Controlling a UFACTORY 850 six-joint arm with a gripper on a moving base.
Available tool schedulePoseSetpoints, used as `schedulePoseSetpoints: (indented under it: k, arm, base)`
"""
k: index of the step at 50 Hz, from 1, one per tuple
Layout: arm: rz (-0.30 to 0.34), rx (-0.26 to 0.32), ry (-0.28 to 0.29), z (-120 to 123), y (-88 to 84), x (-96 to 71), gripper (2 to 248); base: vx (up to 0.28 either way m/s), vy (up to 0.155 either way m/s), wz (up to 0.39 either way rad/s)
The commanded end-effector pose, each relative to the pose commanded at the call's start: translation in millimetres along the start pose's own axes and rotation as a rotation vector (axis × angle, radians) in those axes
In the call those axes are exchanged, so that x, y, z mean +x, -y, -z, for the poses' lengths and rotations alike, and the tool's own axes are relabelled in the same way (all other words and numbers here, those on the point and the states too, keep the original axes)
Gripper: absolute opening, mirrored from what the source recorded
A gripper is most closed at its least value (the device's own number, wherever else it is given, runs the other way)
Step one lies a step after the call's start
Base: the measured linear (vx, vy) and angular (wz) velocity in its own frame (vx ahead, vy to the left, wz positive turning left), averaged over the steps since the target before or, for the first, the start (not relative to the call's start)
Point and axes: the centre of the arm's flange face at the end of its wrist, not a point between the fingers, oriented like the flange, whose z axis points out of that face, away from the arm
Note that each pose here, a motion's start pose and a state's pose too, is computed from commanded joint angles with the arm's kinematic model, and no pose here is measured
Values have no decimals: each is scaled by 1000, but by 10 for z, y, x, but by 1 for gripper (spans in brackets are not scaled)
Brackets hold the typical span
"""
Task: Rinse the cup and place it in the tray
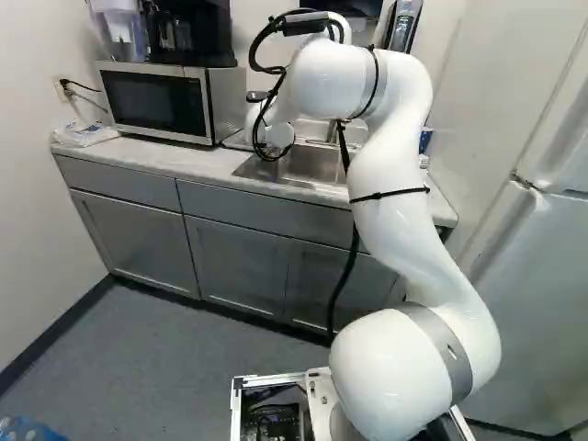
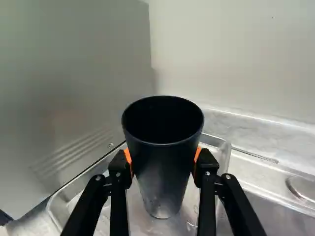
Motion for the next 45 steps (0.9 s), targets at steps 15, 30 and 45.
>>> schedulePoseSetpoints:
  k: [15,30,45]
  arm:
    - [0,0,1,0,0,-1,126]
    - [0,0,1,0,0,-1,210]
    - [-1,0,-14,22,1,96,247]
  base:
    - [0,0,0]
    - [0,0,0]
    - [0,0,0]
